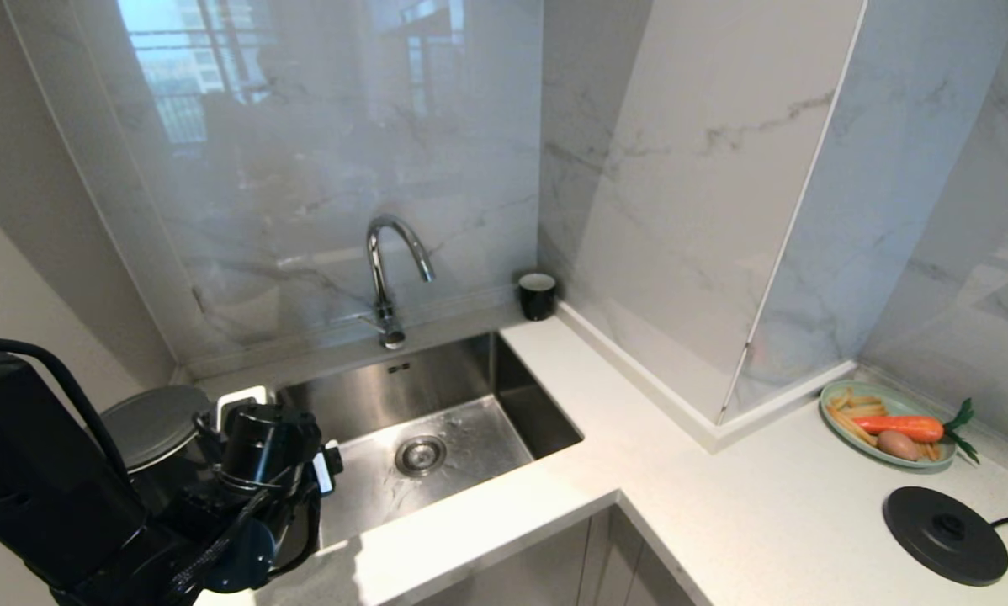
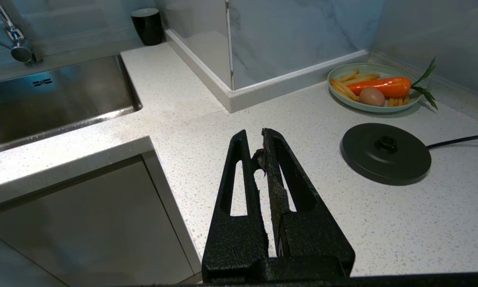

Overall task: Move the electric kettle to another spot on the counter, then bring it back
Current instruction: Grab the kettle

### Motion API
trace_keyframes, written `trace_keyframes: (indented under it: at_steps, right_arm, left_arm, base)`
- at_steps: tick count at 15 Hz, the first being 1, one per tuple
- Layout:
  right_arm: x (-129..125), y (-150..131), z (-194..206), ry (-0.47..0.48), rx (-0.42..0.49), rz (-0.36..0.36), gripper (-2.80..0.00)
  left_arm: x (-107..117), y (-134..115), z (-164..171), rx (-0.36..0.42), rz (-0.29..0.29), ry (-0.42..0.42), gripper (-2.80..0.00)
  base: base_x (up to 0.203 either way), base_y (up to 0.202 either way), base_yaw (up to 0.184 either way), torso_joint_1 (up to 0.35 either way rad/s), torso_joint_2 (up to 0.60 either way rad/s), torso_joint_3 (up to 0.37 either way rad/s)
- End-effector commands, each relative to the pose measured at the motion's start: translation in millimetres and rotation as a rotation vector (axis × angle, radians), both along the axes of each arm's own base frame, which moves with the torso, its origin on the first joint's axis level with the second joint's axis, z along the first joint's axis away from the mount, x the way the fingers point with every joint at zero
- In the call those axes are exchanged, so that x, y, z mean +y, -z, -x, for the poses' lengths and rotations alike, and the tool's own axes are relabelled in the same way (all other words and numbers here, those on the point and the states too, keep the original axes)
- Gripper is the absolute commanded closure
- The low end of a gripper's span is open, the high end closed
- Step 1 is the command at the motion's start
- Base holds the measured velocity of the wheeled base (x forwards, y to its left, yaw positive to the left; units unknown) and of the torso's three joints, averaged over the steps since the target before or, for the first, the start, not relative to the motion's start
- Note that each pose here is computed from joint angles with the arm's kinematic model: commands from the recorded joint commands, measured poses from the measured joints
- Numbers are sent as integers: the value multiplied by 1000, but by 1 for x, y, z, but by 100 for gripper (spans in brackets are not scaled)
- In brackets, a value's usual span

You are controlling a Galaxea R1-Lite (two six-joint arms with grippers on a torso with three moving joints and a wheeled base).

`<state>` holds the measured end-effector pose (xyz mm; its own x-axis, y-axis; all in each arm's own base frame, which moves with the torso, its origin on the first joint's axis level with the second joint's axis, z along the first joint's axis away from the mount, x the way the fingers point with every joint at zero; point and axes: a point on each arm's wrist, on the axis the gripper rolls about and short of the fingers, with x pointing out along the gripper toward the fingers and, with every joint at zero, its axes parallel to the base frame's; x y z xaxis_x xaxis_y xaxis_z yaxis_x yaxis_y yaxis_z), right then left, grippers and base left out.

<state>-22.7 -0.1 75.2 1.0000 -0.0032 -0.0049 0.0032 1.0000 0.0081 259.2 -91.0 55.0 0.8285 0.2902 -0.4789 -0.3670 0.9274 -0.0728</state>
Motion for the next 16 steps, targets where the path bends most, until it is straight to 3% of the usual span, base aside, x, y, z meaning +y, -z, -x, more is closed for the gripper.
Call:
trace_keyframes:
  at_steps: [1, 9, 12, 16]
  right_arm:
    - [0, 0, 0, 0, 0, 0, 0]
    - [0, 0, 0, 0, 0, 0, 0]
    - [0, 0, 0, 0, 0, -1, 0]
    - [0, 0, 0, 0, 0, 0, 0]
  left_arm:
    - [-3, 3, -7, -5, -8, 1, -280]
    - [8, 13, -11, -75, -2, -28, -280]
    - [10, 28, -18, -117, -35, -16, -280]
    - [10, 27, -21, -155, -48, -6, -280]
  base:
    - [0, 0, 0, 0, 0, 0]
    - [0, 0, 0, 0, 0, 0]
    - [0, 0, 0, 0, 0, 0]
    - [0, 0, 0, 0, 0, 0]
